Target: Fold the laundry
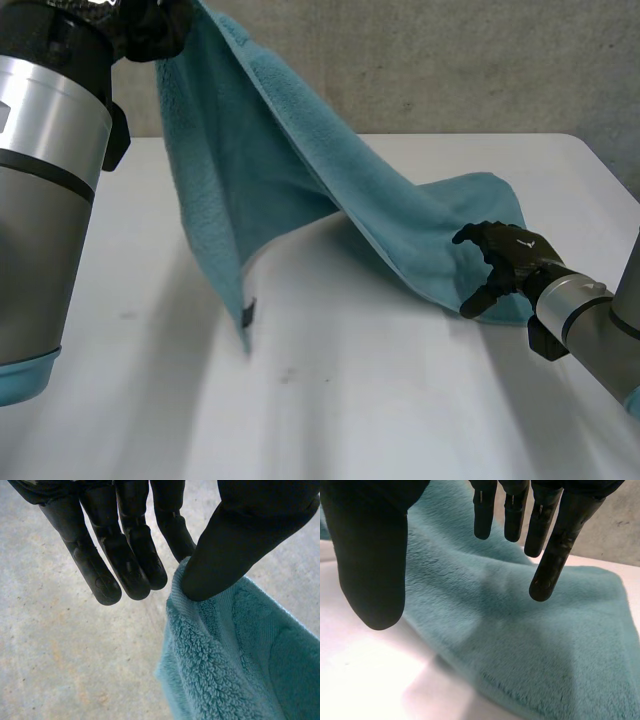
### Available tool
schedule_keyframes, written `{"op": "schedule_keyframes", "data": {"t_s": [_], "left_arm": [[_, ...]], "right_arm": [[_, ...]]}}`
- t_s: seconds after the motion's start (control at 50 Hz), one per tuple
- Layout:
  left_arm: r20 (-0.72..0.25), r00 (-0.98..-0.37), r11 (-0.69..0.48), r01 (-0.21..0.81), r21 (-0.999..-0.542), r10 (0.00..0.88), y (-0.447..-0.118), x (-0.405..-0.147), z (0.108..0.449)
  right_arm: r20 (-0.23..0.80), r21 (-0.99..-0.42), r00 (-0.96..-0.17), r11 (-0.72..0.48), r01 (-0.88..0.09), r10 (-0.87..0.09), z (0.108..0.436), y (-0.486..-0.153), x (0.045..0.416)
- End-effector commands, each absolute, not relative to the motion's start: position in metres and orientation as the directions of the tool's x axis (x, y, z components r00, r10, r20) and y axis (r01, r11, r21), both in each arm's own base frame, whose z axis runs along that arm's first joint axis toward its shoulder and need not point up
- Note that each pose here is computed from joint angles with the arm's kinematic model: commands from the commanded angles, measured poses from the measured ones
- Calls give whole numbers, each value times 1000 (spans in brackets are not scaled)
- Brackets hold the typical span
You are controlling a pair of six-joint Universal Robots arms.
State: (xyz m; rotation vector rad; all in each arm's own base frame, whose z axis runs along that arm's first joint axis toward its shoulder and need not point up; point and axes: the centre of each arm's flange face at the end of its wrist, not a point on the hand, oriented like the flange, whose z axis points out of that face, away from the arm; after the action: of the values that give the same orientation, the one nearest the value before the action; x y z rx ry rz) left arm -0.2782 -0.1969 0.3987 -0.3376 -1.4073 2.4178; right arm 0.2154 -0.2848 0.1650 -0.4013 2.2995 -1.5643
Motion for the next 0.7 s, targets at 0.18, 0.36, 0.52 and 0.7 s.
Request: {"op": "schedule_keyframes", "data": {"t_s": [0.18,0.36,0.52,0.7], "left_arm": [[-16,-912,-515,-217,-829,410,-182,-277,432],[-34,-932,-462,-148,-874,362,-199,-267,405],[-45,-956,-424,-86,-901,290,-220,-250,384],[-30,-958,-393,-88,-915,286,-226,-247,373]], "right_arm": [[-110,-909,-911,411,-70,-398,126,-298,218],[-36,-920,-898,366,-142,-439,156,-282,213],[209,-886,-865,286,-365,-456,155,-294,184],[319,-836,-794,241,-493,-518,149,-302,172]]}}
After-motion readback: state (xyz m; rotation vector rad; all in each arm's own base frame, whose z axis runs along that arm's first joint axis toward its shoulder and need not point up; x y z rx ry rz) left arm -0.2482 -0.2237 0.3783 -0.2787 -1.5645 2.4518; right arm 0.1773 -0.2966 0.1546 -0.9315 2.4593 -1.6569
